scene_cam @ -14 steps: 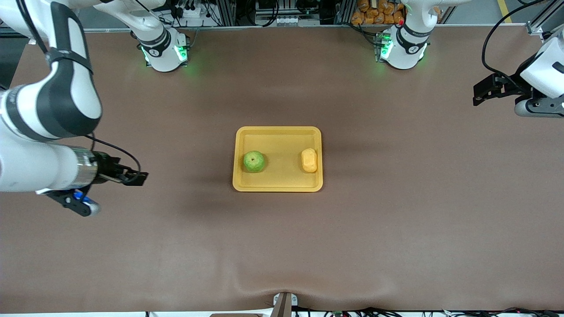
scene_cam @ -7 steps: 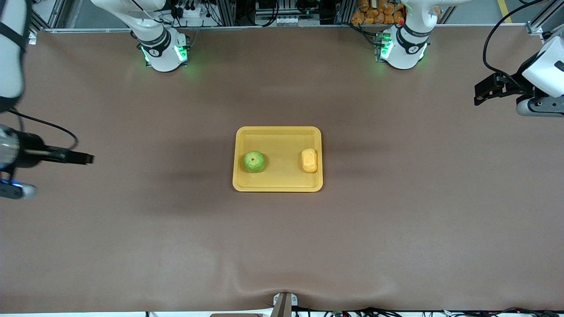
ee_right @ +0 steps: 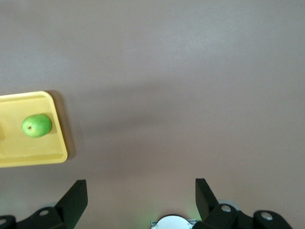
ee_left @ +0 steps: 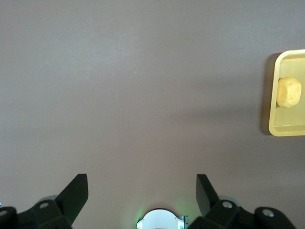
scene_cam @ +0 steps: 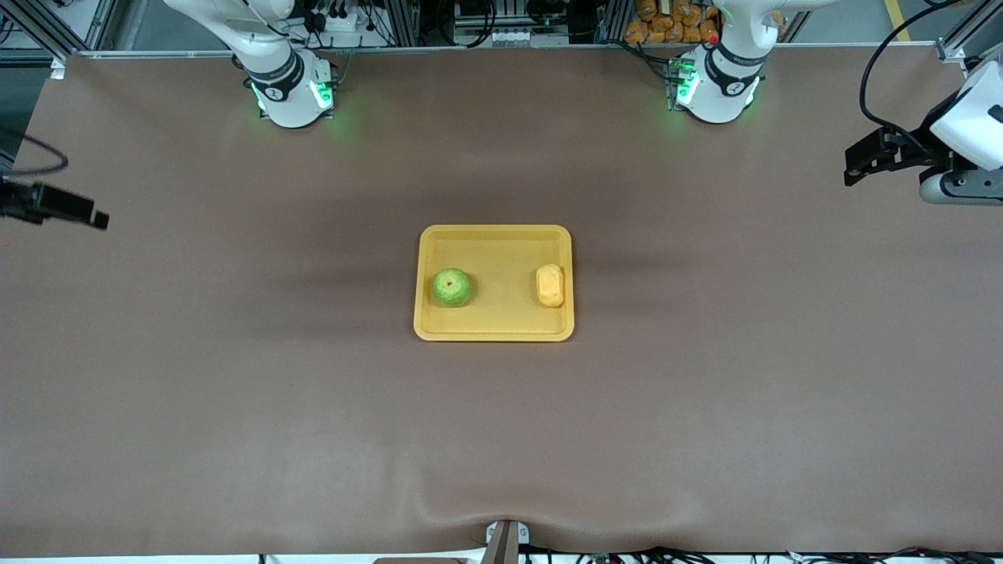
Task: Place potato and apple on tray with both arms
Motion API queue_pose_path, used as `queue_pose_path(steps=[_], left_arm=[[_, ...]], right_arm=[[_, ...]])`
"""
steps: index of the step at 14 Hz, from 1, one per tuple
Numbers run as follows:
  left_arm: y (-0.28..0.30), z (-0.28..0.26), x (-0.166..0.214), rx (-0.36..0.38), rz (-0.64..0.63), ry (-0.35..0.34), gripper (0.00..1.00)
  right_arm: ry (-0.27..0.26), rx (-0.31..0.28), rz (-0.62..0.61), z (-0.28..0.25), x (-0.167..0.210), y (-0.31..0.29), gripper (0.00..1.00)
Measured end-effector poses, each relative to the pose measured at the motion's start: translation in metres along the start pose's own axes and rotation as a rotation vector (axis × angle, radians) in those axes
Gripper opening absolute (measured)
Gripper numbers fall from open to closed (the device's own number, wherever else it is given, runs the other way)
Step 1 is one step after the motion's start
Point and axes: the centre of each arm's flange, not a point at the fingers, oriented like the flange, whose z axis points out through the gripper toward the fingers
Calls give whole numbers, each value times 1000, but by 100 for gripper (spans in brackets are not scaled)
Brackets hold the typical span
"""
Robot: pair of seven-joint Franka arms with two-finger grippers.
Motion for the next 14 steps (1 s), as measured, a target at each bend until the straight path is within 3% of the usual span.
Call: queue_pose_path(steps=[5, 10, 14], left_arm=[[0, -1, -1, 0, -1, -3, 100], [-1, -1, -2, 0, -1, -2, 100], [-1, -4, -2, 0, -3, 3, 100]], right_arm=[[11, -94, -141, -6, -51, -84, 100], [23, -89, -72, 3, -48, -37, 100], [21, -93, -113, 12, -62, -38, 100]])
